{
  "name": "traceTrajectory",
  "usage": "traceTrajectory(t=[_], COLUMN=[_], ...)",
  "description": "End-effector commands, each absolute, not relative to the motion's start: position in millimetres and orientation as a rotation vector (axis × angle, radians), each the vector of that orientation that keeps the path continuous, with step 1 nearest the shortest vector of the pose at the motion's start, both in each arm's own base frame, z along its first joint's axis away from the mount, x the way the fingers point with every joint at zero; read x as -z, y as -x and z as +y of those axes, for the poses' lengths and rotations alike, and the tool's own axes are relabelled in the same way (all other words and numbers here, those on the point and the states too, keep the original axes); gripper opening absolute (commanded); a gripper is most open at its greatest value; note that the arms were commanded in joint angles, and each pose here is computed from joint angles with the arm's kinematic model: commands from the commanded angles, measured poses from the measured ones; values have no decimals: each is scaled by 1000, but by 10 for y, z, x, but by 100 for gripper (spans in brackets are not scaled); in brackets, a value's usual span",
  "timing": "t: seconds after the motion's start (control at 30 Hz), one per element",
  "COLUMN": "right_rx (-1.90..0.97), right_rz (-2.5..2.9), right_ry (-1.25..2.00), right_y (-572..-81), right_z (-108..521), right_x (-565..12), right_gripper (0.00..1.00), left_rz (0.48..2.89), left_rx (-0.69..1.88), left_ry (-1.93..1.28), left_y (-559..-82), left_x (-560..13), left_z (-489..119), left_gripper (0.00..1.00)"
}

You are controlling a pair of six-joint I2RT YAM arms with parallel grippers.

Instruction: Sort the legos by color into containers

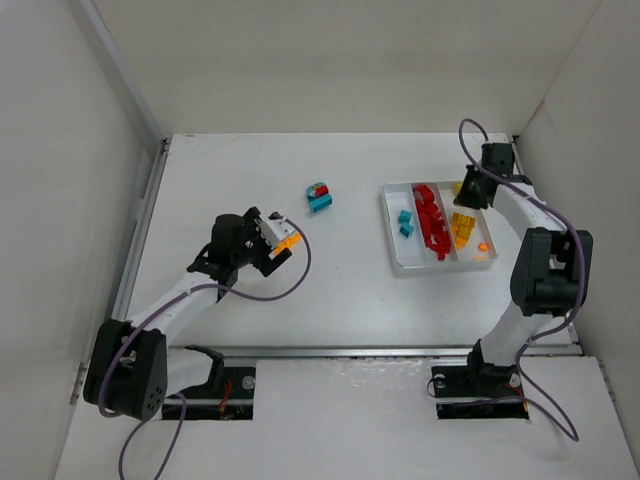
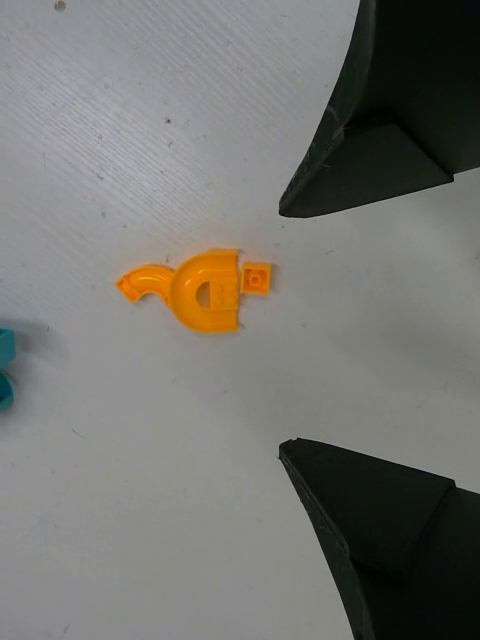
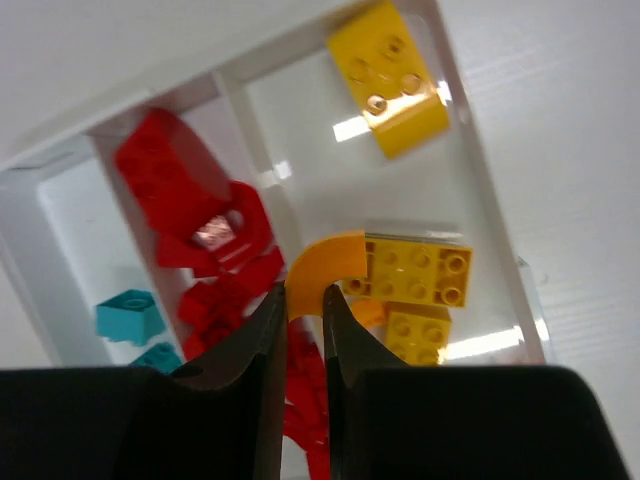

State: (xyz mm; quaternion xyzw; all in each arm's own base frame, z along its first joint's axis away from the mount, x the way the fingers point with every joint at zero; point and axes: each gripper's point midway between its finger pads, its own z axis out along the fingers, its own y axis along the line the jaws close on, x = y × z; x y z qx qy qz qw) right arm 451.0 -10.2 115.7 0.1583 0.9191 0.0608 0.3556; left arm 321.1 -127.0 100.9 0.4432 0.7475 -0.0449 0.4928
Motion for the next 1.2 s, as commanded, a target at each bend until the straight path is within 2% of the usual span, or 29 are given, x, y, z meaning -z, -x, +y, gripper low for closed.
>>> traceTrajectory(t=[0.0,0.13,0.17,0.2,0.23,0.37,0.47,0.57,0.6,0.63,0.67,0.73,0.77,0.83,0.93,0.97,1.0,1.17], right_rx=[-59,-29,-30,-30,-30,-23,-20,-7,-23,-40,-67,-219,-269,-346,-397,-432,-414,-318], right_rz=[2410,2426,2417,2416,2416,2404,2395,2373,2371,2333,2332,2316,2312,2305,2280,2227,2245,2249], right_ry=[-481,-503,-502,-502,-502,-473,-419,-233,-114,-34,92,319,383,497,535,557,569,545], right_y=[-4412,-4404,-4429,-4429,-4429,-4433,-4411,-4455,-4460,-4530,-4558,-4528,-4618,-4590,-4807,-4849,-4916,-5155], right_z=[-256,-329,-331,-331,-331,-340,-282,37,370,573,804,1500,1741,2236,2735,2997,3109,3380], right_x=[-1024,-933,-966,-967,-967,-1066,-1146,-1354,-1391,-1532,-1529,-1561,-1552,-1529,-1562,-1771,-1588,-1375], right_gripper=[8,35,43,58,63,69,69,70,70,72,82,89,100,100,100,100,100,100], left_rz=[1719,1714,1714,1714,1714,1727,1739,1763,1789,1788,1807,1863,1864,1891,1893,1883,1893,1899], left_rx=[134,144,144,144,144,159,172,165,177,171,139,146,134,102,102,91,91,72], left_ry=[-1102,-1107,-1107,-1107,-1107,-1087,-1069,-1036,-996,-955,-896,-774,-728,-660,-633,-623,-626,-615], left_y=[-3291,-3282,-3282,-3282,-3282,-3254,-3248,-3259,-3249,-3290,-3339,-3341,-3365,-3370,-3337,-3342,-3319,-3277], left_x=[-1207,-1208,-1208,-1208,-1208,-1196,-1192,-1184,-1156,-1198,-1221,-1164,-1209,-1195,-1221,-1261,-1214,-1182], left_z=[-1415,-1432,-1432,-1432,-1432,-1431,-1436,-1407,-1395,-1385,-1324,-1261,-1229,-1144,-1118,-1100,-1092,-1044], left_gripper=[91,91,91,91,91,93,93,93,93,93,93,93,94,94,94,94,94,94])
